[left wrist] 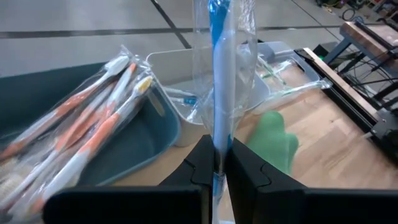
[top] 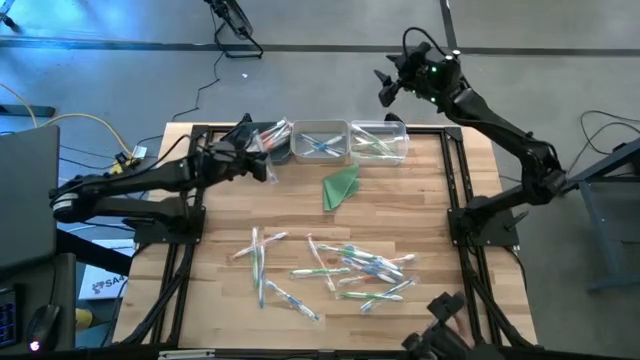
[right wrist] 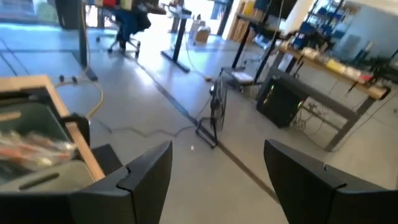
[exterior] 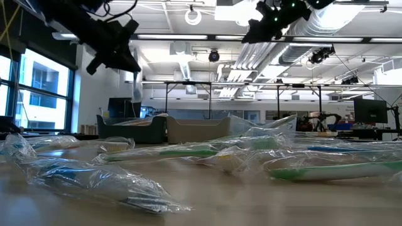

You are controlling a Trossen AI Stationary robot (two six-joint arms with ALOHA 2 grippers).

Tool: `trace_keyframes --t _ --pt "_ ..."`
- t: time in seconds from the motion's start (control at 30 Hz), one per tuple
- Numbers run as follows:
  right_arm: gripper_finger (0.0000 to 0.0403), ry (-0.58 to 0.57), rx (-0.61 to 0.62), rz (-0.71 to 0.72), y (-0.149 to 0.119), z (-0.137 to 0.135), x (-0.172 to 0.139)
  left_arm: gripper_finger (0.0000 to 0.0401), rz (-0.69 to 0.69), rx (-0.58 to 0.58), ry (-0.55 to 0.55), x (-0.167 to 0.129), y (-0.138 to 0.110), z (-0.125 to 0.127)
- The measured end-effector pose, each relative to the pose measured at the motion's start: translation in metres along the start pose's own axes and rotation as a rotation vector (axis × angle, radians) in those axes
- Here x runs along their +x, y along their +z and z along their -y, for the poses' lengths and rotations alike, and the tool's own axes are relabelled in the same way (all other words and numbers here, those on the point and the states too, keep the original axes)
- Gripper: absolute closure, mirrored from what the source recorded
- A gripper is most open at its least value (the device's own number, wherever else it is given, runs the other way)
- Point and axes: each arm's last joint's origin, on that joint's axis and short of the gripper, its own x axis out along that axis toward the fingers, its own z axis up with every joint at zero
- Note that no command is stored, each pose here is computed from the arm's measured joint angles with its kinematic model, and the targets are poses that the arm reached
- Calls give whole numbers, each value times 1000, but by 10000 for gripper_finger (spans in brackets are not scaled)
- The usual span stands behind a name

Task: Pick & Place Toothbrushes
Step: Put the blue toothbrush into the gray bin

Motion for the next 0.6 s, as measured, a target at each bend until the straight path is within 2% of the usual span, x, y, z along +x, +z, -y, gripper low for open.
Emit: trace_keyframes --t 0.3,0.6 --pt "156 3 48 -95 -26 7 27 386 -31 -12 -28 31 2 -5" --pt "156 -47 142 -122 -39 26 33 386 72 22 -113 45 10 3"
